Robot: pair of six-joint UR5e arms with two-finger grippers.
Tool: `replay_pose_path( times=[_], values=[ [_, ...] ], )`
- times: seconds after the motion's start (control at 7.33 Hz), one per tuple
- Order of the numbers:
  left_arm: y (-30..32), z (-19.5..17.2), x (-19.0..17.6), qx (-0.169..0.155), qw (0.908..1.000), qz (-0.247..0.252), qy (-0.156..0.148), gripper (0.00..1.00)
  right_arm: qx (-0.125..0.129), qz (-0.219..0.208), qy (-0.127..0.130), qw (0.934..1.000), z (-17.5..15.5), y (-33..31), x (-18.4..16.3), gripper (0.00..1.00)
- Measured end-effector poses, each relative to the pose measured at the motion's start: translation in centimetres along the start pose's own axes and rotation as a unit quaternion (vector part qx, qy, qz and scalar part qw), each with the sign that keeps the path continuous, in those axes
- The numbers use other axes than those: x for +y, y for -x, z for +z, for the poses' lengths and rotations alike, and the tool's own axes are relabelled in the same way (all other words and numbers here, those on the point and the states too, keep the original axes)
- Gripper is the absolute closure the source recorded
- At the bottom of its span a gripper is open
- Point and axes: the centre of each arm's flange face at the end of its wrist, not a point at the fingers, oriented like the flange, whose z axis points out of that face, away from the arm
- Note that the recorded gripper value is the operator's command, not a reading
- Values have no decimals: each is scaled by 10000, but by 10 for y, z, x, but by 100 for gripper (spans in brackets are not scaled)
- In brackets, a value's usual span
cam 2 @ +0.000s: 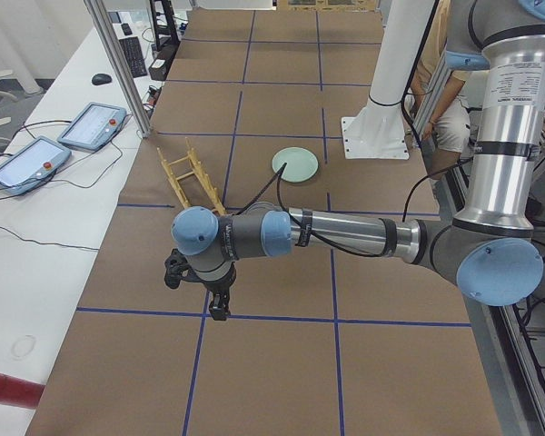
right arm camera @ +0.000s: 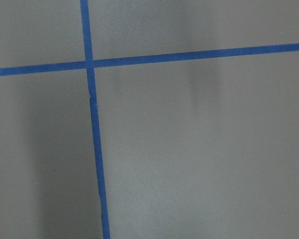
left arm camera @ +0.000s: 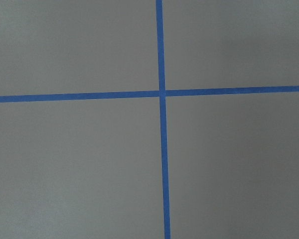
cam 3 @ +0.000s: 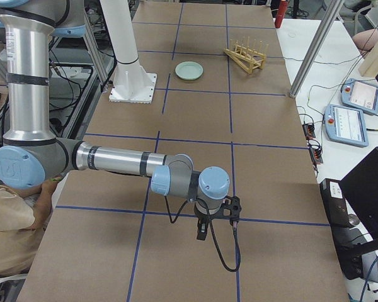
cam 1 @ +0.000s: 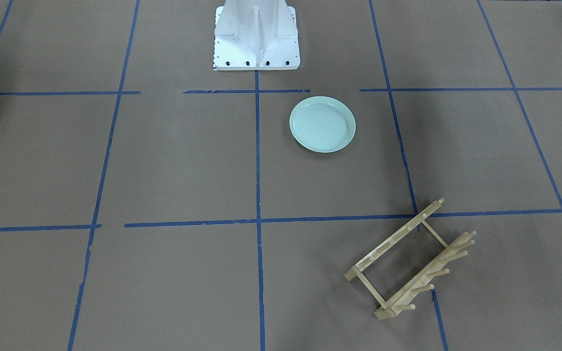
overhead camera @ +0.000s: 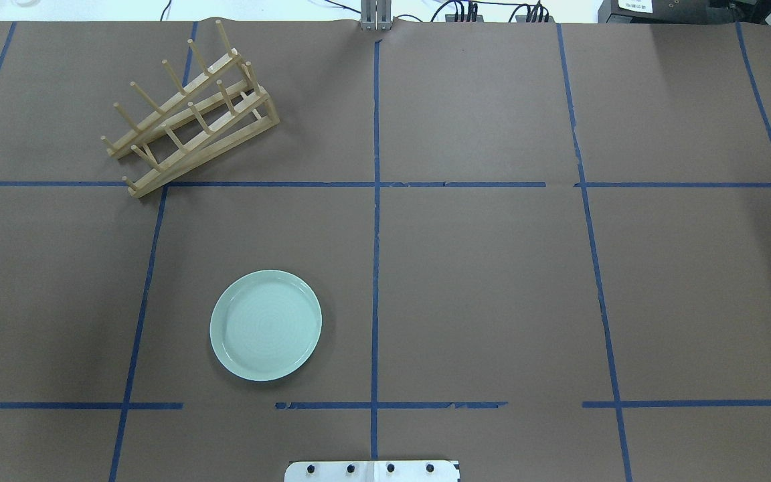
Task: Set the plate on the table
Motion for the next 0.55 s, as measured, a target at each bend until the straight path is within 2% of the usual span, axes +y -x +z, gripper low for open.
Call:
replay_pose_path(
  times=[0.55],
  values=[
    [-4,-4,-3,-42,10000,44,-37,0,0,-1,-1,10000,0,0,0,0]
  ],
)
